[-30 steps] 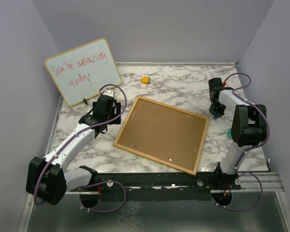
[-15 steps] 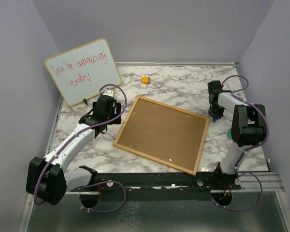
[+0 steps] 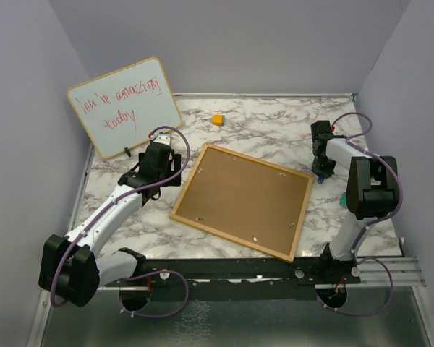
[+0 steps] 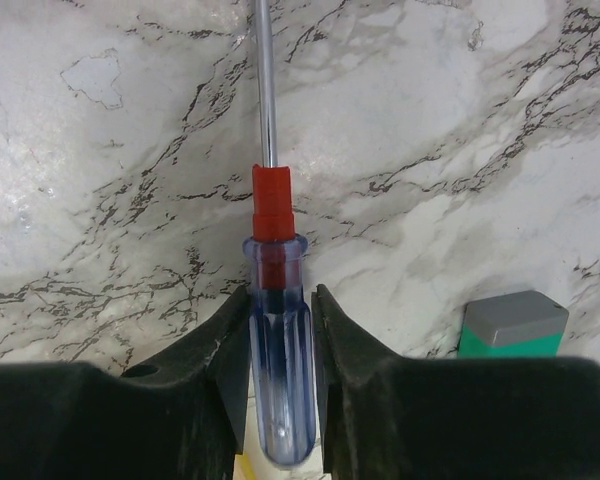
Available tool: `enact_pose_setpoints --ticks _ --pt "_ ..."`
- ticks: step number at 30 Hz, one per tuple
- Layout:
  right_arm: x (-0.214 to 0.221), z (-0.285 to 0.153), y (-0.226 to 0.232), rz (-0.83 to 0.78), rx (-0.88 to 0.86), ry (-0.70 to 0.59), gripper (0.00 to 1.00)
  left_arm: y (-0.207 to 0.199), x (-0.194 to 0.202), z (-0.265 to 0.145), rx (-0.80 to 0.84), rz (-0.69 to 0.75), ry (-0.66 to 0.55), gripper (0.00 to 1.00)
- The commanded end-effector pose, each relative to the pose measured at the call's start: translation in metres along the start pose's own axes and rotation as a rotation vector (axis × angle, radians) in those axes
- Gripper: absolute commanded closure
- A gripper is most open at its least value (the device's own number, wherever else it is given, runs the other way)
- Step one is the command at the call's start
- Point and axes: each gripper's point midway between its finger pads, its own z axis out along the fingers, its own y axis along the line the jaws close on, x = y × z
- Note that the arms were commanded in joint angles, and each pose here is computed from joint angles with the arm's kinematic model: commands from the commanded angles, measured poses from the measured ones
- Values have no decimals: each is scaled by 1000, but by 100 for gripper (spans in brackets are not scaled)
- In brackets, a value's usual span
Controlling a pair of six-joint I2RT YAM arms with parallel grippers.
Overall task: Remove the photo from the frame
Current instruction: Place the screwdriver at the center of the board.
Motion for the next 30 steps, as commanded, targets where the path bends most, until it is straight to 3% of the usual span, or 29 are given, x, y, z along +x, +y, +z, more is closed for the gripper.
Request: enact_pose_setpoints --ticks 1,18,24,30 --pt "22 8 -5 -12 13 64 64 -5 3 -1 30 -4 4 19" --pt "4 -15 -6 9 -26 18 63 -6 4 -1 34 0 8 18" --pt "-11 -37 -9 24 -58 -20 48 -6 3 -1 33 -1 6 18" --pt "-28 -66 6 -5 -212 -65 42 -9 3 -1 48 -5 13 18"
